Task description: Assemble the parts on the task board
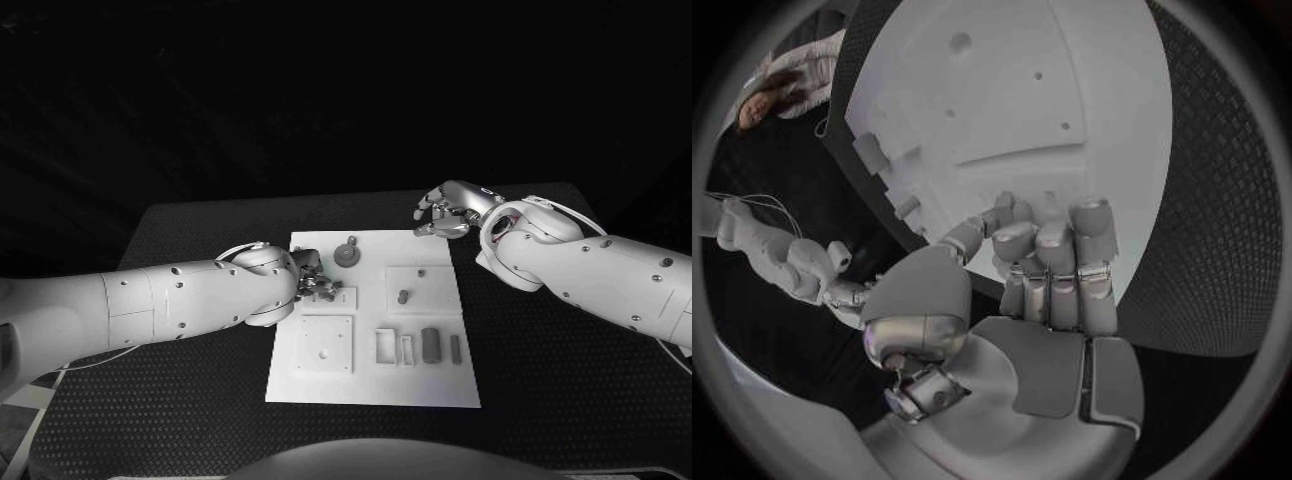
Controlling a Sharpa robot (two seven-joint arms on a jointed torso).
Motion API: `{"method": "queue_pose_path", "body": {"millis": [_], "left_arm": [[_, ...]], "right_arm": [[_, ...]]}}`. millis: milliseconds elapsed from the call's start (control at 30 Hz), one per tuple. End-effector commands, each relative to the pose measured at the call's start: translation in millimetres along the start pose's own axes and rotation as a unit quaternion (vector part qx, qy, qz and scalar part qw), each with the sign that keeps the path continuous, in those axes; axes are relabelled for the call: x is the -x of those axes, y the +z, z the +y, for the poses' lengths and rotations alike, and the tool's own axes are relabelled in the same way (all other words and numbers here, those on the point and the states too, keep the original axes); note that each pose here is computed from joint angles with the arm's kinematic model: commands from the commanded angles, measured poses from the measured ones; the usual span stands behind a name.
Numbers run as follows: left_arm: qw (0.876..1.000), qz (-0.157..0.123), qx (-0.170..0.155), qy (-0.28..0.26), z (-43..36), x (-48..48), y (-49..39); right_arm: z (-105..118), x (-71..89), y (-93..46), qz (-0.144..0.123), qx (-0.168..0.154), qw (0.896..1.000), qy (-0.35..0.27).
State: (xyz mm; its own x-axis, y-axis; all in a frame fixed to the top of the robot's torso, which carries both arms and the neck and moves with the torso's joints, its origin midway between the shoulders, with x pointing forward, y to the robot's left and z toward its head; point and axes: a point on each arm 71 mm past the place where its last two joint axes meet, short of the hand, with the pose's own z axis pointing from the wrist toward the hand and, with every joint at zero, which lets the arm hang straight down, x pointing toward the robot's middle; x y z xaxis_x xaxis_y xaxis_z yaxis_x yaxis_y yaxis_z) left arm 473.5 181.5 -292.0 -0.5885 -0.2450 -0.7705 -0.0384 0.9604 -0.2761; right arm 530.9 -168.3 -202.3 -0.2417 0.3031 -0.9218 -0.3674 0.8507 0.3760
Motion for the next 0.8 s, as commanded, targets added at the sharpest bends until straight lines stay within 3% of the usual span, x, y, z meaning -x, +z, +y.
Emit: {"method": "queue_pose_path", "body": {"millis": [33,800], "left_arm": [[1.0,0.021,0.001,-0.002,-2.1,-6.1,0.1],[1.0,0.025,0.001,-0.004,-1.9,-6.3,0.7]], "right_arm": [[1.3,-0.4,0.2,0.004,0.004,1.0,0.0],[0.4,-0.1,-0.5,0.005,0.003,1.0,0.0]]}}
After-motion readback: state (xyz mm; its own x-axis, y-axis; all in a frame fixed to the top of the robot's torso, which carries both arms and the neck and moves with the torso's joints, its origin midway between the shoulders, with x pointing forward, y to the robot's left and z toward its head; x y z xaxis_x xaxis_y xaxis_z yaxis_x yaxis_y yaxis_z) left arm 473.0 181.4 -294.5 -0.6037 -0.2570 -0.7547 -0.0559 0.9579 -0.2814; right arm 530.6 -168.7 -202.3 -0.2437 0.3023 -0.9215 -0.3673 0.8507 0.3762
